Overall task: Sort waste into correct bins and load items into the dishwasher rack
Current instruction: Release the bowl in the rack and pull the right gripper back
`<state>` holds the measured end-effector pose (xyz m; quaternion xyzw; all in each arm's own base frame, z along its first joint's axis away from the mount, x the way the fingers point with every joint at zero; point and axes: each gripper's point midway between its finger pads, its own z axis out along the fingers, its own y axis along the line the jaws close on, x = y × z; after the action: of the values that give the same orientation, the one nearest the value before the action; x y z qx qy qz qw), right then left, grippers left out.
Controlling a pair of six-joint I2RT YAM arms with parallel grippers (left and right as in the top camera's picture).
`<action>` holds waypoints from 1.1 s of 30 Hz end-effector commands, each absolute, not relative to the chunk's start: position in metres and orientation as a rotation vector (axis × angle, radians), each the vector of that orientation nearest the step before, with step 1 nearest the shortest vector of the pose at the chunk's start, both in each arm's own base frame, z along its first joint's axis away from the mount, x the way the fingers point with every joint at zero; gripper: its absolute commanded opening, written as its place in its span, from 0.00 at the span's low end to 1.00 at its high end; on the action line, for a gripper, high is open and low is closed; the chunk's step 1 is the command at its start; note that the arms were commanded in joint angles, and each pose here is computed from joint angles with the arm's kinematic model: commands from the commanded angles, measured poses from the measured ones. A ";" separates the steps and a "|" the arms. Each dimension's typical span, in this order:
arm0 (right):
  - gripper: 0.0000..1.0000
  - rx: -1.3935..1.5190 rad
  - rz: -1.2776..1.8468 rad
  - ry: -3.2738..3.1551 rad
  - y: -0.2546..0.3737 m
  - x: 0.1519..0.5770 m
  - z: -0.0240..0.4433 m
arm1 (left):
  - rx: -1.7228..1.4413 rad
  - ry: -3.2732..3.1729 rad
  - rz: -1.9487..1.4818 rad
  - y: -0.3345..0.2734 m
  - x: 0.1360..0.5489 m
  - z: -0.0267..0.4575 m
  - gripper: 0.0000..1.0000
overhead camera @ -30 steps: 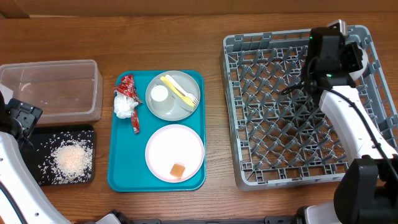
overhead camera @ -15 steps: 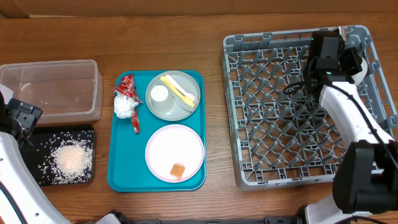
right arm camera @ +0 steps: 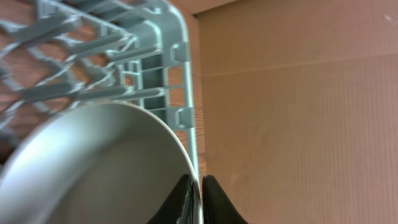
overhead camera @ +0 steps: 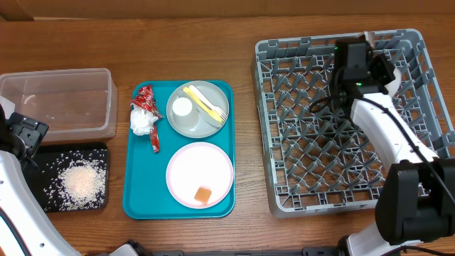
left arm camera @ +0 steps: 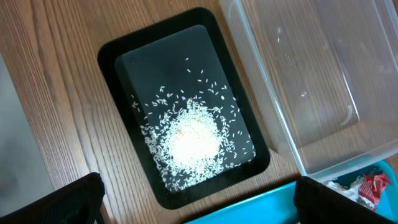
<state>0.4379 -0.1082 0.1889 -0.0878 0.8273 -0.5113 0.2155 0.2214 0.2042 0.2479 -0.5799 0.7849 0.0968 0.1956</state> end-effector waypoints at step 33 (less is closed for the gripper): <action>0.82 -0.011 0.505 2.568 0.124 0.440 0.246 | -1.635 2.186 0.260 0.205 0.223 0.249 1.00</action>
<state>0.4397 0.1055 0.1967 -0.0244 0.9657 0.0920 0.2417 0.2216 0.2038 0.2477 -0.5797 0.7852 0.0954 0.1955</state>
